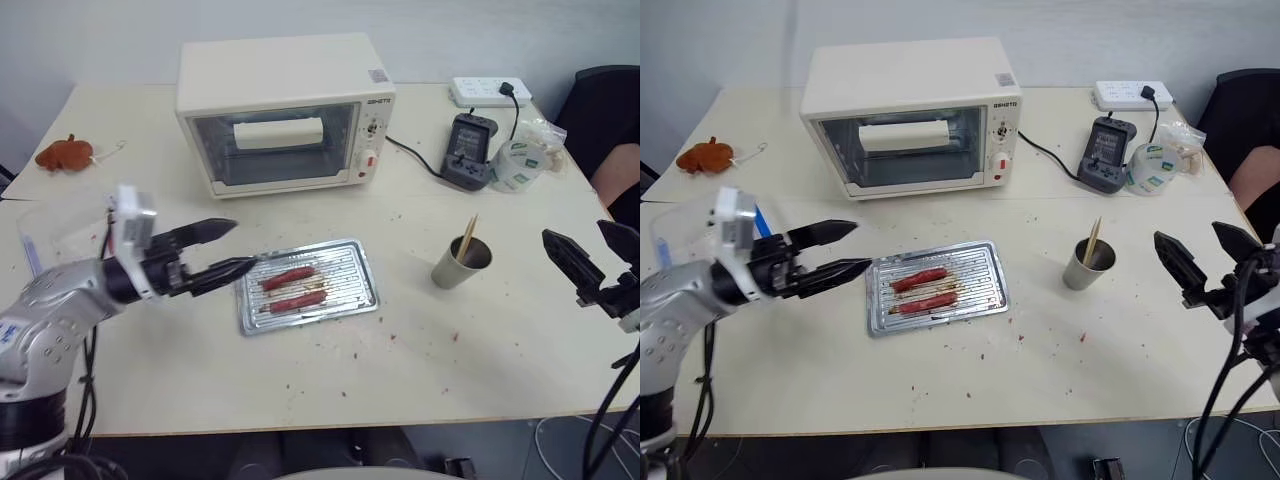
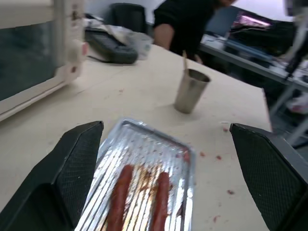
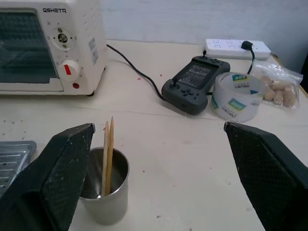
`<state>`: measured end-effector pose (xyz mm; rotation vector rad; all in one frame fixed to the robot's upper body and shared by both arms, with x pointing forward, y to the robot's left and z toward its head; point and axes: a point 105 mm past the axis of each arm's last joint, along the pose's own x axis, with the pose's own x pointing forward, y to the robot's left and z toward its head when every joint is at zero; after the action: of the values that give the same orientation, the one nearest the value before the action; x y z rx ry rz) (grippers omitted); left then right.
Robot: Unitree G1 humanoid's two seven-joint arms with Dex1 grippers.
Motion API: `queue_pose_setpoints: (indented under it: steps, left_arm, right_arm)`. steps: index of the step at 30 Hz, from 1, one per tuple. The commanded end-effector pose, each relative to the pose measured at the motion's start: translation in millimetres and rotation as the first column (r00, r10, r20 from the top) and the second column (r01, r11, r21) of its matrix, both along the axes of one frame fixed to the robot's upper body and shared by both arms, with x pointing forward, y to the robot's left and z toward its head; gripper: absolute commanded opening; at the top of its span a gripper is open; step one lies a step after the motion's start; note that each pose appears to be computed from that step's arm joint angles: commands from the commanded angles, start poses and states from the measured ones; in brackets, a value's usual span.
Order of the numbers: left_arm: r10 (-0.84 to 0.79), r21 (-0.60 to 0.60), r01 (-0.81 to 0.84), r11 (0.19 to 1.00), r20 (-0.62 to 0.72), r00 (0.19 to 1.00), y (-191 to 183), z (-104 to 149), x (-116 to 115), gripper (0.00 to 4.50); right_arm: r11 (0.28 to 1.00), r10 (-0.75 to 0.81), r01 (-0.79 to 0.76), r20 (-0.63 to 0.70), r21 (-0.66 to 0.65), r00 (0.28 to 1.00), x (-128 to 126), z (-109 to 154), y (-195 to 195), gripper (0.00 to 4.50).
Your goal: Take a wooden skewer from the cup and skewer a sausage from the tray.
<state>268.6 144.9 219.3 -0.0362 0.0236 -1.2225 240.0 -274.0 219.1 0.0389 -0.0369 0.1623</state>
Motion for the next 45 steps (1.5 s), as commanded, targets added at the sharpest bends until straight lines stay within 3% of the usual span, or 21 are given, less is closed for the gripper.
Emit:
queue_pose_setpoints:
  steps: [1, 3, 10, 18, 45]
  left_arm:
    - [-0.117, -0.041, 0.119, 0.992, 0.036, 0.992, -24.1, 14.7, 2.8, 4.5]
    - [-0.151, -0.038, 0.153, 0.987, 0.051, 0.987, -35.0, 15.6, 8.0, 4.5]
    - [-0.283, -0.051, 0.288, 0.956, 0.086, 0.955, -77.9, 18.7, 12.3, 4.5]
    - [-0.311, -0.058, 0.319, 0.946, 0.112, 0.944, -91.4, 20.7, 12.6, 4.5]
    - [-0.28, -0.066, 0.292, 0.954, 0.145, 0.949, -91.1, 23.7, 16.2, 4.5]
  right_arm:
    - [1.0, 0.012, -0.012, 0.013, 0.022, 1.0, 5.9, 4.1, 10.7, 3.29]
    - [0.999, 0.018, -0.018, -0.004, 0.03, 1.0, 11.4, -0.3, 15.1, 2.64]
    - [0.999, 0.041, -0.041, -0.059, 0.015, 0.997, 40.0, -18.1, 26.8, 2.64]
    - [0.998, 0.052, -0.055, -0.088, -0.033, 0.995, 61.4, -25.7, 31.3, 2.64]
    - [0.987, 0.148, -0.151, -0.054, -0.059, 0.988, 58.8, -13.0, 49.8, 2.64]
